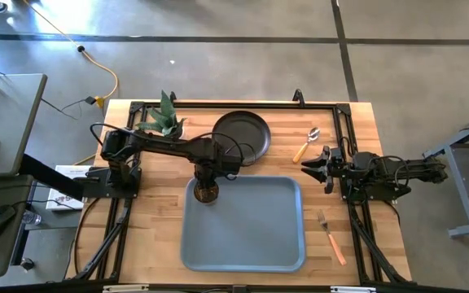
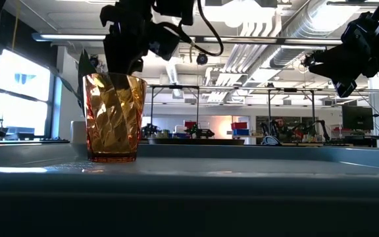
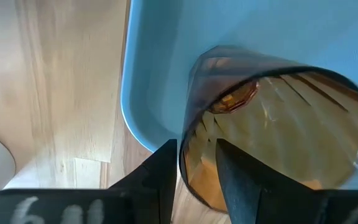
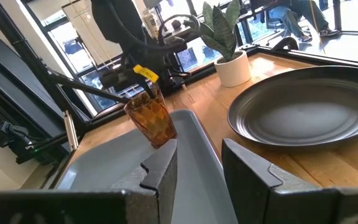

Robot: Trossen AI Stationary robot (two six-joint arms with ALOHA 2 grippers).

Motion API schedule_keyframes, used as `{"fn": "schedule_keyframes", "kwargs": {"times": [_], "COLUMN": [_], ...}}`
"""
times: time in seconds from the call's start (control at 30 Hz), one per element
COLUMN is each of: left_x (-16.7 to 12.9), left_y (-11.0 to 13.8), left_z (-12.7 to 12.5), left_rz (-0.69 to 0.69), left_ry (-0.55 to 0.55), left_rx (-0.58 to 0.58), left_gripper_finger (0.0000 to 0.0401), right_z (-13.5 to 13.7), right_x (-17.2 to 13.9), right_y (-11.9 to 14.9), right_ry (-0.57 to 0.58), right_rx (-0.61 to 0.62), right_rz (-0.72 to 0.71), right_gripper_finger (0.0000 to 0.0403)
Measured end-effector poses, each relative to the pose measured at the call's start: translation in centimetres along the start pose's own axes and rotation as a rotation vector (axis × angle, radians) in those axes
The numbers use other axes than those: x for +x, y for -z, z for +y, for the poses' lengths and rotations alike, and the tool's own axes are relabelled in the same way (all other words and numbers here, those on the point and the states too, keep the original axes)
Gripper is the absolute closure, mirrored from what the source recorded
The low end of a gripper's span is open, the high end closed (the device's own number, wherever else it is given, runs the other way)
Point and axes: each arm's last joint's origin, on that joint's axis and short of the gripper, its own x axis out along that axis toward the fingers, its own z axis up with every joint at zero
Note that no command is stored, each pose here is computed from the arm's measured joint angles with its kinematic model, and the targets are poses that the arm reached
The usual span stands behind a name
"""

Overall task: Pick and place plate/cup/fork/spoon on tray
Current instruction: Put the yellow fork to the middle right on the blue tray

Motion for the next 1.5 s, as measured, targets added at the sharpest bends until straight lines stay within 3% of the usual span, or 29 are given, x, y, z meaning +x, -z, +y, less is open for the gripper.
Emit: {"fn": "schedule_keyframes", "kwargs": {"times": [0.63,1.07,1.27,1.5], "left_x": [-5.0,-9.8,-12.4,-15.7], "left_y": [3.2,7.5,9.5,10.2], "left_z": [0.7,2.3,4.2,6.0], "left_rz": [-0.166,-0.352,-0.529,-0.849], "left_ry": [0.034,0.074,0.078,0.116], "left_rx": [0.0,-0.02,-0.075,-0.138], "left_gripper_finger": [0.0299,0.0299,0.0299,0.0299], "right_z": [0.0,0.0,0.0,0.0], "right_x": [0.0,0.0,0.0,0.0], "right_y": [0.0,0.0,0.0,0.0], "right_ry": [0.0,0.0,0.0,0.01], "right_rx": [0.0,0.0,0.0,0.0], "right_rz": [0.0,0.0,0.0,-0.005], "right_gripper_finger": [0.0286,0.0286,0.0286,0.0286]}}
